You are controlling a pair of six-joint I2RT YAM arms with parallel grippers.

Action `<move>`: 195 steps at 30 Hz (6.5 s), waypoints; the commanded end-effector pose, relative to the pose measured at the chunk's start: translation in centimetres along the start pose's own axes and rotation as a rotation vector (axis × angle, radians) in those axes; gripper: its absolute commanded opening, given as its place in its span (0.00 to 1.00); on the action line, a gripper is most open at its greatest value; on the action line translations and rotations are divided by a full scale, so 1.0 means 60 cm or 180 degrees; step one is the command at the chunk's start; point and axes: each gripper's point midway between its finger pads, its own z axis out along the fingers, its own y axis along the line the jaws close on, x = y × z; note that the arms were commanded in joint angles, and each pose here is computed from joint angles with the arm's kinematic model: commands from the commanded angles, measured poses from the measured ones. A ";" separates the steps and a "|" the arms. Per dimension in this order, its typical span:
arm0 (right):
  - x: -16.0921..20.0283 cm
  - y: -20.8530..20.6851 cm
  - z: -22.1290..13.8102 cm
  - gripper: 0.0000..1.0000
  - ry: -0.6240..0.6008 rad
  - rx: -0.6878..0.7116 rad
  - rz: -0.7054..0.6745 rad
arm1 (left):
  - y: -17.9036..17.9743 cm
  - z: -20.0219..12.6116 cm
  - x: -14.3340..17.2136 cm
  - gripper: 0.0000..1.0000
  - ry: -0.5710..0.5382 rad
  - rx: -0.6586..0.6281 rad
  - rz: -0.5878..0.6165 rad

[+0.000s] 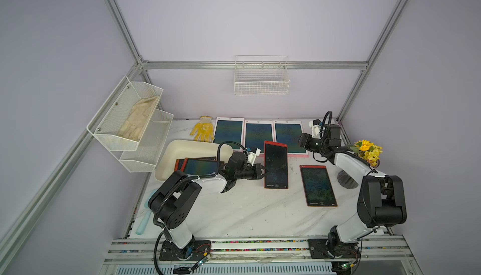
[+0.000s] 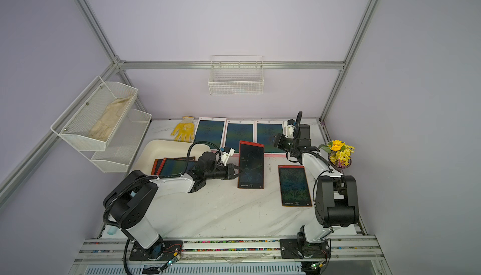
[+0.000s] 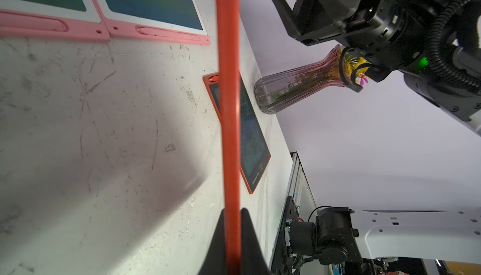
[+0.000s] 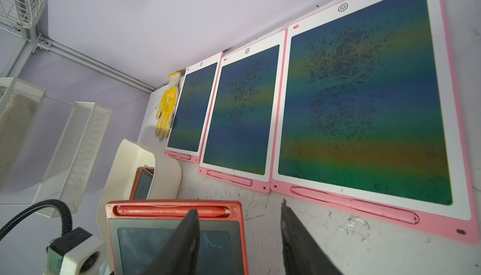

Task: Take out the writing tablet from the storage box
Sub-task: Place the writing tablet at the center of the board, then pick up the writing tablet from the storage box.

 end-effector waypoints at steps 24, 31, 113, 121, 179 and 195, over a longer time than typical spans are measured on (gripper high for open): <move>-0.023 0.017 -0.006 0.53 -0.0152 -0.0112 -0.0307 | 0.020 0.065 0.118 0.00 0.0317 -0.0298 -0.0485; -0.015 0.025 -0.005 0.53 -0.0081 -0.0232 -0.0309 | 0.045 0.084 0.148 0.06 0.0486 -0.0364 -0.0752; 0.028 0.060 0.064 0.56 0.0226 -0.0261 -0.0497 | 0.127 -0.028 0.177 0.71 0.1075 -0.2480 -0.0811; 0.080 0.174 0.177 0.53 0.0601 -0.0488 -0.0896 | 0.104 -0.153 0.116 0.72 0.0650 -0.3016 -0.0826; 0.453 0.373 0.474 0.67 0.1870 -0.0427 -0.2170 | 0.278 -0.513 0.084 0.76 -0.1128 -0.3347 -0.2333; 0.450 0.341 0.458 0.68 0.1991 -0.0045 -0.2067 | 0.299 -0.502 0.084 0.74 -0.1038 -0.3317 -0.2365</move>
